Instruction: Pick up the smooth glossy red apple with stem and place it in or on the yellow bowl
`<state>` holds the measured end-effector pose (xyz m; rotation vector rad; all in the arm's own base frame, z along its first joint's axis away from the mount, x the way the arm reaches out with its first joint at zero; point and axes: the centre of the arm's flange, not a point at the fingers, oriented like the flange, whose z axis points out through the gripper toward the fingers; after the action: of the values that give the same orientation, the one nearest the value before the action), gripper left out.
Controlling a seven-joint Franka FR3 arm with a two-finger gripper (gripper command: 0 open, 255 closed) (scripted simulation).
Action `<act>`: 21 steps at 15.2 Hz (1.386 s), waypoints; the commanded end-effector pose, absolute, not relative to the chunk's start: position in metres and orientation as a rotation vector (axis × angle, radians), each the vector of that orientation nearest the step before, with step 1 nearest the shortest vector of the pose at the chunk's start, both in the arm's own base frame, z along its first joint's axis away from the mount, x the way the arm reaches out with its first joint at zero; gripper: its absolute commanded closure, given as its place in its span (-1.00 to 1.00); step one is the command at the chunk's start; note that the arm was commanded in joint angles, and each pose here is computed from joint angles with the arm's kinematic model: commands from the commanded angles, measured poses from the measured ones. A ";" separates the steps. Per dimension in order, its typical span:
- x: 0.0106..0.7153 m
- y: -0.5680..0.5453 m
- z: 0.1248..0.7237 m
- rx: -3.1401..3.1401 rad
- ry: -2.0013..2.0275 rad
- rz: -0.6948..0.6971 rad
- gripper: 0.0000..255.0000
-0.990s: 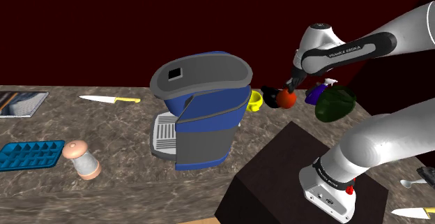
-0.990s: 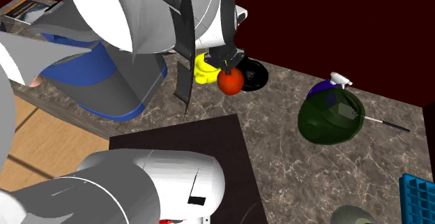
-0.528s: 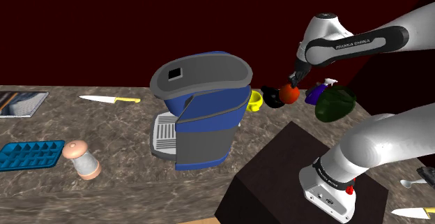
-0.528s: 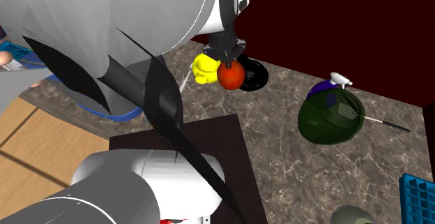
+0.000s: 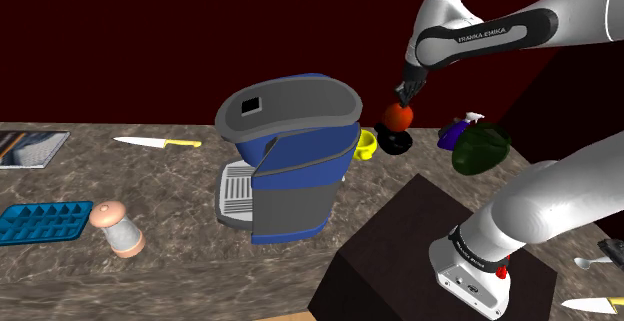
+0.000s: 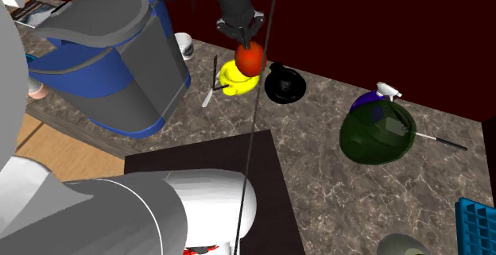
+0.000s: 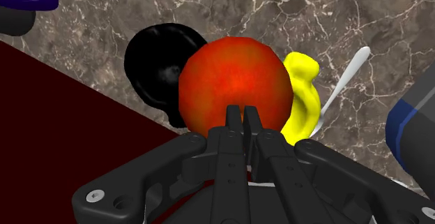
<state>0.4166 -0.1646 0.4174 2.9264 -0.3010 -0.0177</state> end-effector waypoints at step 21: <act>0.504 -0.135 0.383 2.927 -0.301 -0.019 1.00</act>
<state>0.5043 -0.1336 0.3875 2.9274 -0.3011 -0.0199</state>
